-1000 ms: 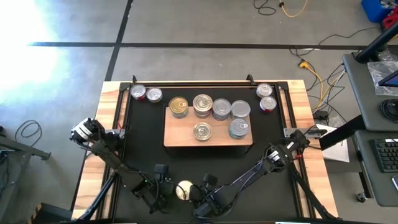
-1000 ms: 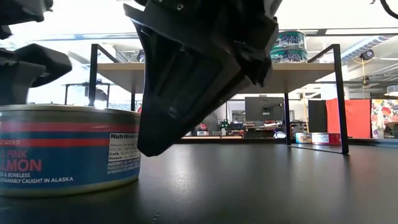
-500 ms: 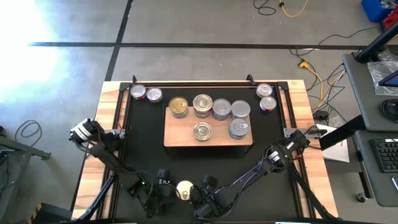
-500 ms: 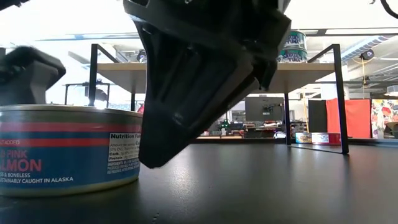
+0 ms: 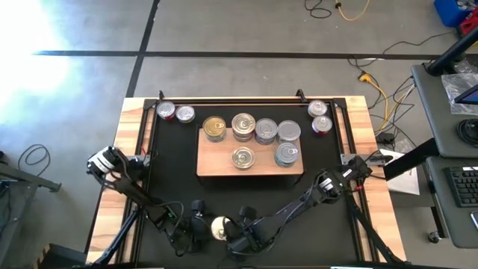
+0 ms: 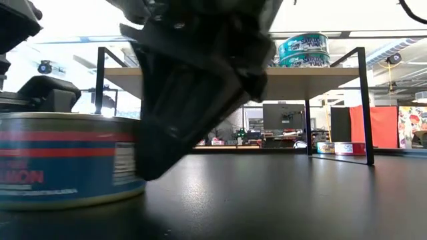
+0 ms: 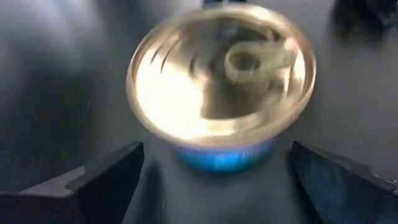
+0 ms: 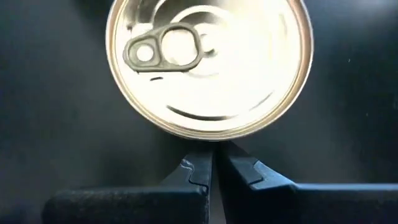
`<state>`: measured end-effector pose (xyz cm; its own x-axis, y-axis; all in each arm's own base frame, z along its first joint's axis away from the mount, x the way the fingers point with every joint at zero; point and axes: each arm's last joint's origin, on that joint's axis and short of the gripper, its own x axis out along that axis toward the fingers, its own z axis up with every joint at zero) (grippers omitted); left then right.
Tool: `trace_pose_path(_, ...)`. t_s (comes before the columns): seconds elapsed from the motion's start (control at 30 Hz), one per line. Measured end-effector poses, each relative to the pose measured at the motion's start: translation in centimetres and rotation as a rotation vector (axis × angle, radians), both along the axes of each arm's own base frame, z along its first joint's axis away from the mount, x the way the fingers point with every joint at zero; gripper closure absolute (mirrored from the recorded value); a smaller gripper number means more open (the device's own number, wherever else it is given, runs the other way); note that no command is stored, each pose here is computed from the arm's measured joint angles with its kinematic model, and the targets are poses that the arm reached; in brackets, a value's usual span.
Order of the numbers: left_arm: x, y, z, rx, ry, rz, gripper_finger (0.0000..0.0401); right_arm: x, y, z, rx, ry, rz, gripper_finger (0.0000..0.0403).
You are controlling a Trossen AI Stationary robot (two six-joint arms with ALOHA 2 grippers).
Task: Stack canned seafood by type on shelf
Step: Stack the blue pink tuna can on top of the blue pink tuna can on the shelf
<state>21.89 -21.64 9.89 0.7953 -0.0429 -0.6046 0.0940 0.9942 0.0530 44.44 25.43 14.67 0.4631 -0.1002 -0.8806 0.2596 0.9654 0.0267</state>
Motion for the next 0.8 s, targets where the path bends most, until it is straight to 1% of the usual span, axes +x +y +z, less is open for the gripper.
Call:
trace_pose_path(0.07, 0.6, -0.3, -0.2, -0.006, -0.021, -0.003, 0.0007, 0.4, -0.4, 0.1, 0.008, -0.017, -0.003, 0.0390)
trace_pose_path(0.17, 1.5, -0.7, -0.6, 0.002, -0.040, 0.006, 0.0007, 0.8, -0.6, 0.2, 0.013, -0.025, 0.039, 0.0390)
trace_pose_path(0.33, 2.9, -1.6, -0.8, 0.005, -0.053, 0.017, 0.0007, 1.2, -1.5, 0.2, 0.028, 0.009, 0.079, 0.0390)
trace_pose_path(0.5, 3.5, -1.9, -0.7, -0.005, -0.081, 0.011, 0.0007, 1.3, -1.7, 0.2, 0.030, 0.013, 0.088, 0.0390)
trace_pose_path(0.67, 4.0, -1.5, -0.6, -0.028, -0.105, 0.022, 0.0007, 1.4, -1.7, 0.2, 0.028, 0.005, 0.086, 0.0390)
trace_pose_path(0.8, 4.4, -1.5, -0.9, -0.019, -0.139, 0.022, 0.0007, 1.3, -1.8, 0.2, 0.026, 0.008, 0.087, 0.0390)
